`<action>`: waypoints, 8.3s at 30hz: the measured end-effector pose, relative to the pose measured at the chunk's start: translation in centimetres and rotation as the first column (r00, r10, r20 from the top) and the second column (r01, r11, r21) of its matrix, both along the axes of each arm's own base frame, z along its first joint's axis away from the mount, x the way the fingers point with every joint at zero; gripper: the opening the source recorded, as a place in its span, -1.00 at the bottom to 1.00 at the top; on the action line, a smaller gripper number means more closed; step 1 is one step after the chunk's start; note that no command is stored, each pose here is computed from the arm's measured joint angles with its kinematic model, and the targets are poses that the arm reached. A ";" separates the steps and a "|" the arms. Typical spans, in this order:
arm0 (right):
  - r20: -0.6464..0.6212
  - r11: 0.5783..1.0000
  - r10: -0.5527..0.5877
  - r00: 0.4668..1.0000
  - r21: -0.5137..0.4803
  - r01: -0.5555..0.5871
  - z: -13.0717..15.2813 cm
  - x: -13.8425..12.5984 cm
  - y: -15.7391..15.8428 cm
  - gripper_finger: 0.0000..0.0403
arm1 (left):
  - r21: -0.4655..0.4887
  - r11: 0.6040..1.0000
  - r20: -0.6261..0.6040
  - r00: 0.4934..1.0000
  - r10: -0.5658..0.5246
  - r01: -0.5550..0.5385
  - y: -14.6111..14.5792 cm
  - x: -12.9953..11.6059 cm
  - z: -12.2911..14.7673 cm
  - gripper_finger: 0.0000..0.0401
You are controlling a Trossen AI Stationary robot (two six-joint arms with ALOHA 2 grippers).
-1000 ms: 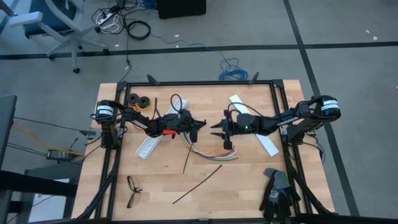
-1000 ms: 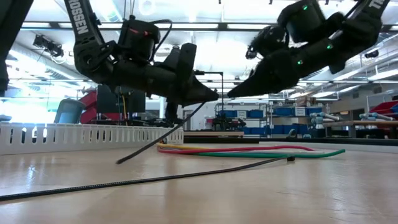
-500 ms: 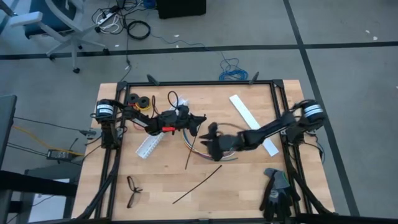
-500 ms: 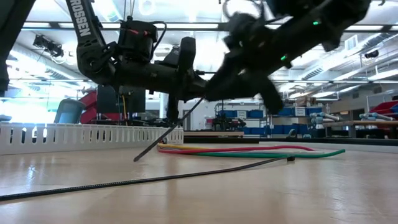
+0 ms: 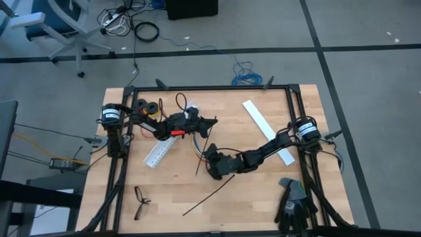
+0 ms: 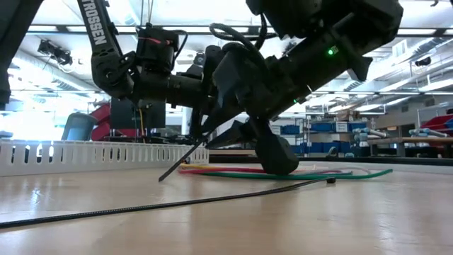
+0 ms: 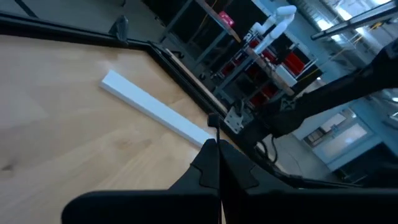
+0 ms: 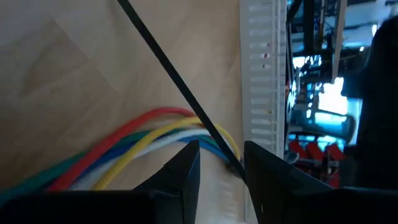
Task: Ziptie cables
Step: Insert the black zip tie into the lock head
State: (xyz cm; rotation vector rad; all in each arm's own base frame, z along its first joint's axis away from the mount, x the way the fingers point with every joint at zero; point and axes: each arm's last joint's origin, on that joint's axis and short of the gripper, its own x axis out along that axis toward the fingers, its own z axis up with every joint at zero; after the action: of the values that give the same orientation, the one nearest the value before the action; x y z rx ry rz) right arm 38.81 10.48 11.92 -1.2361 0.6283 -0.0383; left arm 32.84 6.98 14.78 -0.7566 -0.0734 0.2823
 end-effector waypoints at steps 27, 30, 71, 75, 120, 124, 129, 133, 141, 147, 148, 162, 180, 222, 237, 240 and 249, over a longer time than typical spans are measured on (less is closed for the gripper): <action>0.060 0.974 -0.027 0.998 0.228 0.012 0.2 0.3 0.0 -0.99 | 0.010 1.000 0.077 0.997 0.006 -0.007 0.6 -0.1 0.7 -1.00; 0.038 0.990 -0.033 0.999 0.140 0.027 0.2 0.2 -0.1 -1.00 | 0.003 1.000 0.076 0.997 -0.002 0.002 0.7 -0.2 0.7 -1.00; -0.106 0.979 0.162 0.981 -0.104 -0.173 -0.1 0.3 -0.4 -0.83 | -0.127 0.987 0.223 0.973 -0.064 0.094 0.1 0.7 2.3 -1.00; -0.082 0.989 0.135 0.987 -0.049 -0.139 -0.2 0.3 -0.3 -0.97 | -0.127 0.987 0.220 0.973 -0.064 0.094 0.1 0.7 2.3 -1.00; -0.001 0.740 -0.196 0.981 0.656 0.149 1.3 0.2 -4.3 -1.00 | 0.498 0.857 0.025 0.990 0.139 -0.133 -5.3 -4.7 -1.1 -1.00; 0.003 0.694 -0.209 0.978 0.705 0.146 2.9 -0.5 -5.5 -1.00 | 0.579 0.805 -0.005 0.987 0.162 -0.129 -5.8 -4.8 -1.2 -1.00; -0.016 0.607 -0.245 0.969 0.777 0.166 3.2 -2.8 -7.5 -1.00 | 0.649 0.751 -0.028 0.983 0.179 -0.118 -6.0 -4.8 -1.2 -1.00; -0.005 0.509 -0.254 0.967 0.850 0.138 3.3 -4.4 -8.4 -1.00 | 0.710 0.698 -0.038 0.985 0.167 -0.091 -6.6 -4.5 -1.0 -1.00; -0.010 0.290 -0.275 0.961 0.952 0.093 3.3 -5.1 -9.2 -1.00 | 0.821 0.569 -0.066 0.984 0.163 -0.040 -7.3 -2.9 -0.1 -1.00; -0.033 0.105 -0.263 0.964 0.993 0.063 3.4 -5.2 -10.2 -1.00 | 0.825 0.564 -0.143 0.976 0.164 0.026 -7.4 -2.4 -0.7 -0.99; -0.022 0.082 -0.265 0.964 0.996 0.045 3.4 -5.3 -10.4 -1.00 | 0.825 0.564 -0.149 0.975 0.164 0.031 -7.4 -2.5 -0.8 -0.99; 0.146 0.663 -0.052 0.988 0.745 -0.075 3.3 -5.5 -6.6 -1.00 | 0.669 0.738 -0.048 0.987 0.156 -0.085 -6.3 -2.5 -0.3 -0.99; 0.034 0.994 0.082 0.996 0.064 -0.084 -0.5 -1.1 -1.5 -0.85 | 0.283 0.939 0.031 0.980 0.196 -0.197 -3.7 -2.5 -0.6 -0.99; -0.130 0.982 0.117 0.985 -0.130 -0.134 -2.1 -1.4 -0.2 -0.79 | 0.050 0.983 0.235 0.958 0.162 -0.178 -3.5 -2.7 0.7 -0.99; -0.218 0.928 0.202 0.955 -0.269 -0.257 -2.1 -1.3 -0.2 -0.79 | -0.042 0.990 0.270 0.952 0.142 -0.136 -3.5 -2.6 0.8 -0.99; -0.229 0.918 0.231 0.945 -0.270 -0.290 -2.1 -1.3 -0.2 -0.79 | -0.043 0.990 0.279 0.950 0.141 -0.135 -3.5 -2.6 0.9 -0.99; -0.244 0.895 0.303 0.921 -0.260 -0.363 -2.1 -1.1 -0.3 -0.80 | -0.041 0.997 0.327 0.942 0.080 -0.071 -3.4 -0.2 2.8 -0.99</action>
State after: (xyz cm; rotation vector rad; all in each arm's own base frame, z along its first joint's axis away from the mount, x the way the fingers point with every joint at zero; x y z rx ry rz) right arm 37.68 10.20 9.79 -1.6476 0.5859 0.2917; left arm 32.60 3.53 17.57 -0.8256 -0.4159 0.2281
